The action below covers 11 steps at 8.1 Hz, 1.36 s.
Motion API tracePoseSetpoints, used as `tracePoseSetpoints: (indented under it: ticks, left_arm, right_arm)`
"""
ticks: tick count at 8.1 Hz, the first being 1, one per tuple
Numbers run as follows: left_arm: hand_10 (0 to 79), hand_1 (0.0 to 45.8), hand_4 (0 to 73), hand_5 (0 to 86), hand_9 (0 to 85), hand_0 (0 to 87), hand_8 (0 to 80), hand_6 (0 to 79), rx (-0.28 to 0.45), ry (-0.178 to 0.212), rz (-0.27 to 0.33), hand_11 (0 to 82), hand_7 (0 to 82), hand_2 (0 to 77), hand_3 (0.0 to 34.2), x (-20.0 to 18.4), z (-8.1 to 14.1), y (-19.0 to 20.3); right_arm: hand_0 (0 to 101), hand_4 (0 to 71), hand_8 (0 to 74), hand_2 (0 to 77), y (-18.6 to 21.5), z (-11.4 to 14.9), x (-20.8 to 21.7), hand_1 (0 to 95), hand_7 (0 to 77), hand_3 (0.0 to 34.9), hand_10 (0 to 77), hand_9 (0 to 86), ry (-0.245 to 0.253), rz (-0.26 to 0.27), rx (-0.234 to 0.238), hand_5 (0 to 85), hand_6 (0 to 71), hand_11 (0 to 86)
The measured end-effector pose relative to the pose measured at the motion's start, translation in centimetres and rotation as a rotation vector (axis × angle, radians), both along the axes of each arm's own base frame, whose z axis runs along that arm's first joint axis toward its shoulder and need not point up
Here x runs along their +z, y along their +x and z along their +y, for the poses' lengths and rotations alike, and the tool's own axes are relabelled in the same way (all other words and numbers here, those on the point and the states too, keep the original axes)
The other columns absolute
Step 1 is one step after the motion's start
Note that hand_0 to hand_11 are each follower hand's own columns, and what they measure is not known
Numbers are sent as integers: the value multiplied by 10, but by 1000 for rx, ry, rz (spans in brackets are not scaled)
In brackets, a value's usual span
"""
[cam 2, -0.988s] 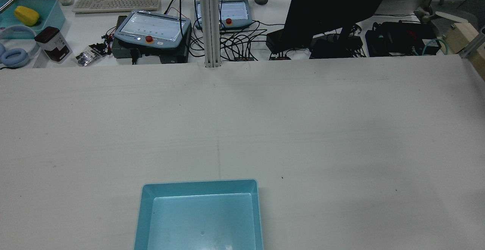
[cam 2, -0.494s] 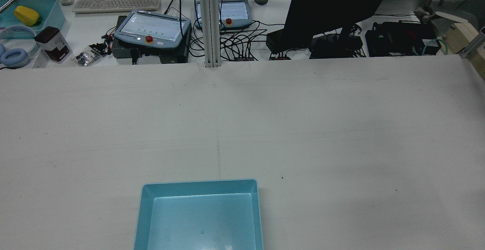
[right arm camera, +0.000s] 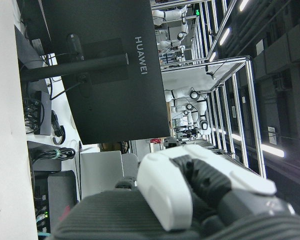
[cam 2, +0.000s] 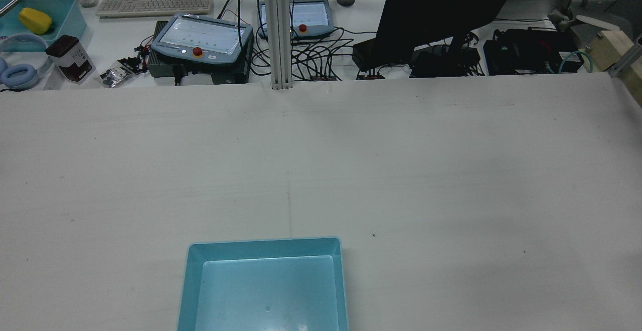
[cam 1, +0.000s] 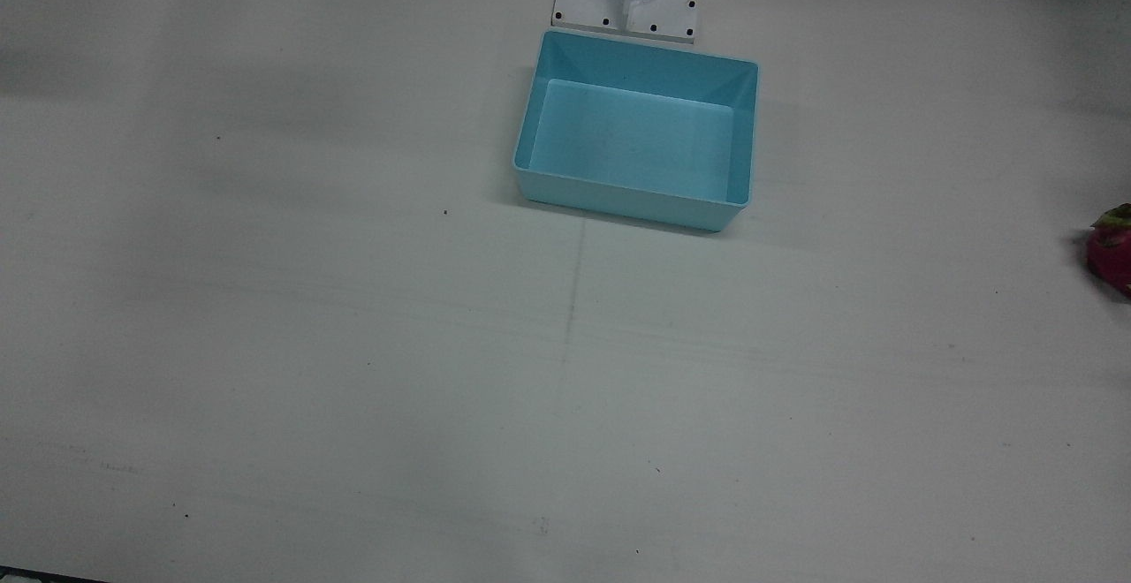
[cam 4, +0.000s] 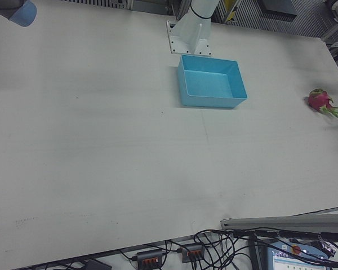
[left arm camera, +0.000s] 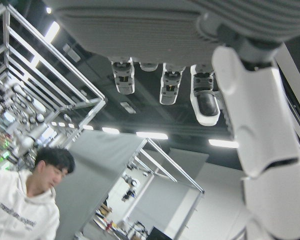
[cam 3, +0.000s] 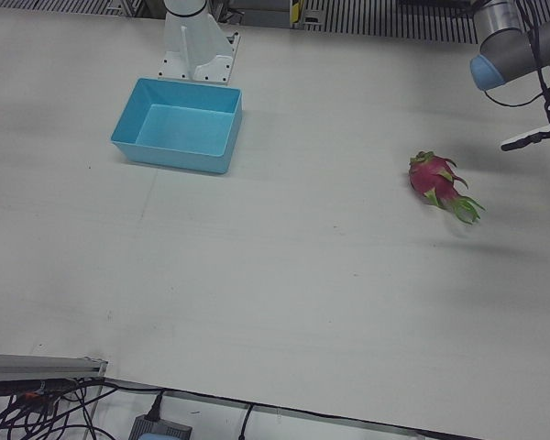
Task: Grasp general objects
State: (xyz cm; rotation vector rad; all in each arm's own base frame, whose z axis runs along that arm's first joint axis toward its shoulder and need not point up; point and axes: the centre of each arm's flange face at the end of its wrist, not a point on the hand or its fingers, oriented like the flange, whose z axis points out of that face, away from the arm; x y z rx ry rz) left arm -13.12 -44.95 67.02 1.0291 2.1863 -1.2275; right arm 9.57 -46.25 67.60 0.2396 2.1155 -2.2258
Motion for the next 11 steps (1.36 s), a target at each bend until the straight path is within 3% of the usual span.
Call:
tracePoseSetpoints:
  ticks: [1, 2, 4, 5, 6, 7, 8, 9, 10, 11]
  left_arm:
    - [82, 0, 27, 704, 5, 460, 11, 109, 110, 27, -22, 136, 158, 131, 0, -28, -22, 38]
    - [82, 0, 27, 704, 5, 460, 11, 109, 179, 57, -130, 136, 158, 131, 0, -40, -2, 60]
    - [33, 0, 16, 704, 5, 490, 11, 82, 172, 130, -309, 49, 98, 131, 0, -29, 76, 46]
    - [27, 0, 87, 442, 5, 523, 11, 33, 200, 147, -401, 27, 71, 131, 32, -25, 98, 42]
    - [27, 0, 87, 442, 5, 530, 11, 33, 222, 153, -479, 27, 71, 131, 28, -21, 112, 42]
    - [33, 0, 5, 654, 5, 536, 11, 33, 216, 152, -547, 49, 65, 125, 37, -17, 118, 43]
    - [33, 0, 5, 654, 5, 571, 11, 11, 204, 152, -630, 49, 38, 125, 59, -11, 122, 46]
    - [16, 0, 65, 425, 5, 614, 11, 5, 189, 148, -710, 49, 22, 125, 107, -4, 124, 49]
    - [16, 0, 33, 278, 5, 639, 11, 5, 178, 138, -769, 49, 11, 131, 152, 6, 127, 51]
    - [16, 0, 33, 278, 5, 639, 11, 5, 177, 125, -804, 38, 11, 125, 199, 16, 129, 53]
  right_arm:
    - [0, 0, 0, 774, 0, 0, 0, 949, 0, 0, 0, 11, 0, 0, 0, 0, 0, 5]
    - [0, 0, 0, 774, 0, 0, 0, 949, 0, 0, 0, 5, 0, 0, 0, 0, 0, 5]
    - [0, 0, 0, 774, 0, 0, 0, 949, 0, 0, 0, 5, 0, 0, 0, 0, 0, 5]
    - [0, 0, 0, 774, 0, 0, 0, 949, 0, 0, 0, 5, 0, -1, 0, 0, 0, 5]
    - [0, 0, 0, 774, 0, 0, 0, 949, 0, 0, 0, 5, 0, 0, 0, 0, 0, 5]
    - [0, 0, 0, 774, 0, 0, 0, 949, 0, 0, 0, 5, 0, 0, 0, 0, 0, 5]
    - [0, 0, 0, 774, 0, 0, 0, 949, 0, 0, 0, 5, 0, 0, 0, 0, 0, 0]
    - [0, 0, 0, 774, 0, 0, 0, 949, 0, 0, 0, 5, -1, 0, 0, 0, 0, 5]
    - [0, 0, 0, 774, 0, 0, 0, 949, 0, 0, 0, 5, 0, 0, 0, 0, 0, 5]
    - [0, 0, 0, 774, 0, 0, 0, 949, 0, 0, 0, 5, 0, 0, 0, 0, 0, 5]
